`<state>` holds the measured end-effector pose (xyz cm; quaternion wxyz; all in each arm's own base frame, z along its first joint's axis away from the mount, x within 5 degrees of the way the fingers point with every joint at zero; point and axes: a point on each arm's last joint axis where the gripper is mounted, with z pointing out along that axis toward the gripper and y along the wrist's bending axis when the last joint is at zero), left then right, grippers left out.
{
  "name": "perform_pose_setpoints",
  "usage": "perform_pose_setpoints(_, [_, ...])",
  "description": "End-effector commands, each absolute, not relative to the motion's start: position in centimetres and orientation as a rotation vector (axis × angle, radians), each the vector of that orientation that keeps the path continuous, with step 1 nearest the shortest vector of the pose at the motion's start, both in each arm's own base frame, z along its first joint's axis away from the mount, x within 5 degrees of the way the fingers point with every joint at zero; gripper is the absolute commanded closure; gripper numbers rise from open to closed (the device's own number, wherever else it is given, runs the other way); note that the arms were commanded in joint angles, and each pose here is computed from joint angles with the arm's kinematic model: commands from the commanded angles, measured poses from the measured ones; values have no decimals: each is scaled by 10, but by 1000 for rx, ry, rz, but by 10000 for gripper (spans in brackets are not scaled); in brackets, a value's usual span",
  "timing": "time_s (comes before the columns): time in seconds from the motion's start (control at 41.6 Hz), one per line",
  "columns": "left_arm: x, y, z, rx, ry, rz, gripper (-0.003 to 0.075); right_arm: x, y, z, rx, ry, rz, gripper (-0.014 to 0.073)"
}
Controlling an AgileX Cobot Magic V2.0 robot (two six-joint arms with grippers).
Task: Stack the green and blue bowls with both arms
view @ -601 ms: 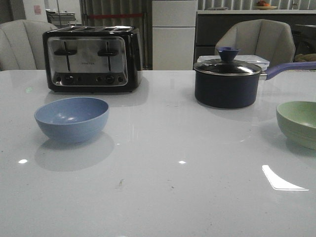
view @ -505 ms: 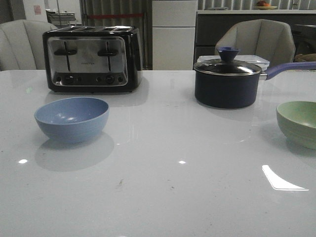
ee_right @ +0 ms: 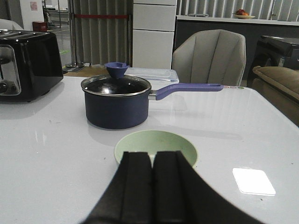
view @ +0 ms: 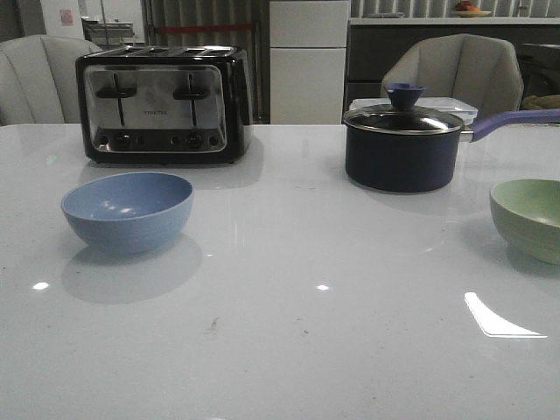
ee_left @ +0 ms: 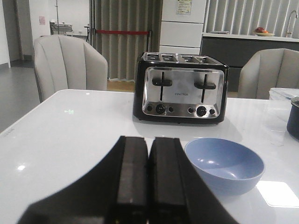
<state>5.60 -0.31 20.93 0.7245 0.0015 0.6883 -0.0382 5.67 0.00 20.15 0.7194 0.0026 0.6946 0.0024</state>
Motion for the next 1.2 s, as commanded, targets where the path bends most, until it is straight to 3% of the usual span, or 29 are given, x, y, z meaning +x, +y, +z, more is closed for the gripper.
perform_pose_setpoints(0.0, [54, -3, 217, 3, 1411, -99, 627, 54, -1, 214, 2, 1398, -14, 541])
perform_pose_setpoints(0.192, [53, -3, 220, 3, 1386, -99, 627, 53, -1, 220, 2, 1365, -14, 541])
perform_pose_setpoints(0.288, [50, -3, 233, 4, 1327, -103, 627, 49, -1, 238, 2, 1323, -14, 541])
perform_pose_setpoints(0.48, [34, -2, 290, 4, 1193, -106, 627, 30, 0, 296, -3, 1254, -11, 541])
perform_pose_setpoints(0.649, [26, -1, 338, 17, 1231, -82, 627, 20, 1, 345, -8, 1269, -8, 541])
perform_pose_setpoints(0.793, [29, -1, 378, 15, 1326, -76, 627, 28, 1, 379, -14, 1381, -5, 541])
perform_pose_setpoints(0.913, [43, -2, 393, 14, 1474, -71, 627, 45, 1, 393, -19, 1528, -1, 541])
perform_pose_setpoints(1.177, [87, -4, 369, 15, 1805, -57, 627, 93, 2, 368, -27, 1909, 8, 541])
